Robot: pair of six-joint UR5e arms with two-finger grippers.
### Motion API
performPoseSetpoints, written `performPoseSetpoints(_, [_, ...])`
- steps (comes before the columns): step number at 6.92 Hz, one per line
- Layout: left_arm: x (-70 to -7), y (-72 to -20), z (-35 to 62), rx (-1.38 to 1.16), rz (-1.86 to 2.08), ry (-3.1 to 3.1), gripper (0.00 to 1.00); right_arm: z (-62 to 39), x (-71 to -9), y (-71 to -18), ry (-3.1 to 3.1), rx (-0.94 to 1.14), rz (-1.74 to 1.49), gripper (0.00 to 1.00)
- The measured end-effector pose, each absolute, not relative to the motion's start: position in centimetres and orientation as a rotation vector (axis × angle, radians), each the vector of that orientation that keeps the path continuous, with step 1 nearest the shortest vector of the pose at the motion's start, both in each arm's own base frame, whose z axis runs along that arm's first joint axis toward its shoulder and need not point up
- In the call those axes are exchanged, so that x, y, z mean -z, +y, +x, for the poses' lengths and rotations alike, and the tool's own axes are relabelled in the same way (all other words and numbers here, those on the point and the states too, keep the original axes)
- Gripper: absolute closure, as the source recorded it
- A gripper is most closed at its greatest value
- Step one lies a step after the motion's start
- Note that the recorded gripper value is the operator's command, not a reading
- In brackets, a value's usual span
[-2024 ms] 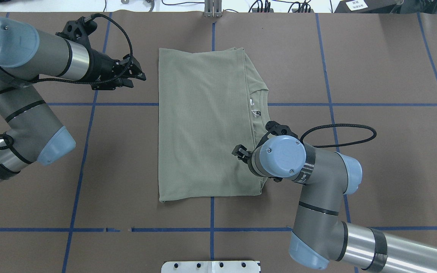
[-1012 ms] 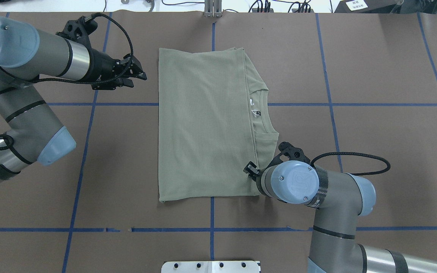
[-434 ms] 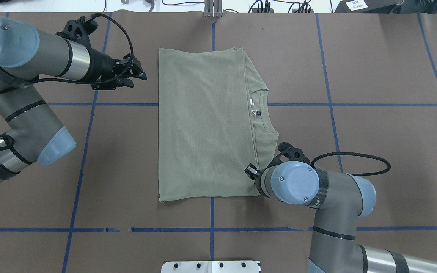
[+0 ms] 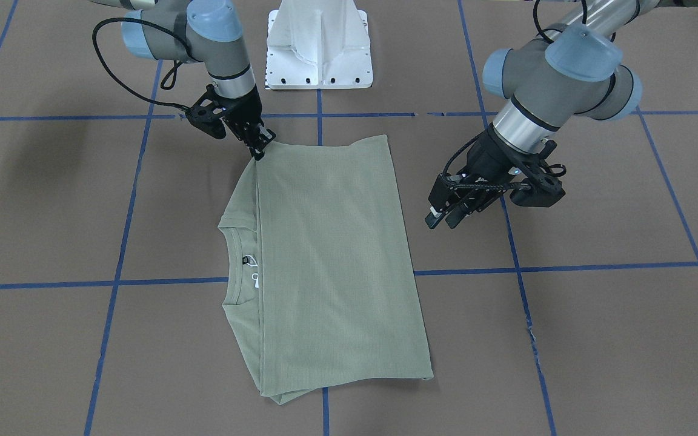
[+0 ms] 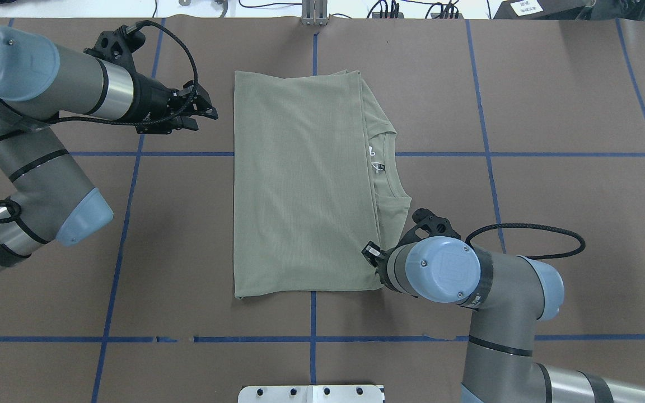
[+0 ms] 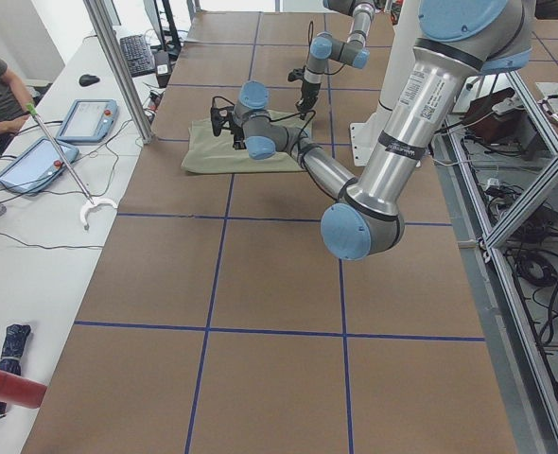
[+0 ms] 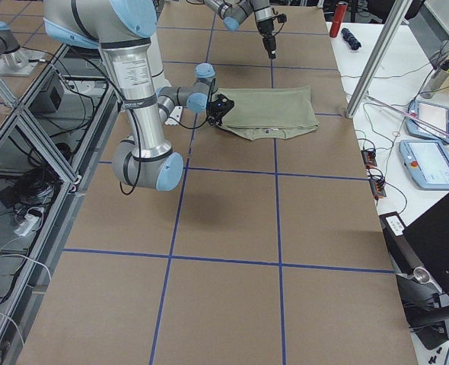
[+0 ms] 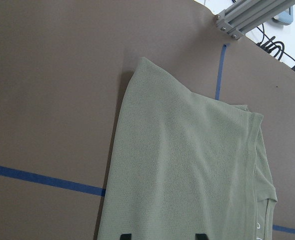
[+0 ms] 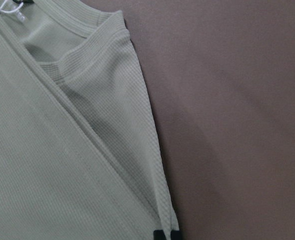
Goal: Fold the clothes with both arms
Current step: 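Move the left gripper beside the right and grasp the near shirt edge with both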
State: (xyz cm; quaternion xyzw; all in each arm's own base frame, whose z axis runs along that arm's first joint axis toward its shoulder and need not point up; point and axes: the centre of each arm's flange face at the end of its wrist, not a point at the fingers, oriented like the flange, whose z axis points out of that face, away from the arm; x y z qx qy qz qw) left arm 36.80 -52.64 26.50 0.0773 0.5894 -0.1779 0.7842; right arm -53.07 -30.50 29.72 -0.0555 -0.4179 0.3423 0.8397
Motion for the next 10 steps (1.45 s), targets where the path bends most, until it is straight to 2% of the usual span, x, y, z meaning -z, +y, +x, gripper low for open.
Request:
performPoseSetpoints(2, [-25.5,-49.2,39.9,0.387,0.126,1.292,0.39,-51.7,-29.6,-29.5,-0.894,-0.714,-0.125,1.00])
performPoseSetpoints(7, [-28.4,-31.8,50.1,0.506,-0.032,1.177,0.39,-50.8,-29.4,-28.4,-0.904,-0.704,-0.136,1.00])
performPoseSetpoints(9, [-29.4,-28.1,52.4,0.517,-0.091,1.124,0.40,-50.7,-29.2,-28.4,-0.908,-0.703,-0.136,1.00])
performPoseSetpoints(10, [-29.8,-27.0,53.1,0.513,-0.107,1.106,0.43,-50.6,-29.0,-28.4,-0.912,-0.703,-0.136,1.00])
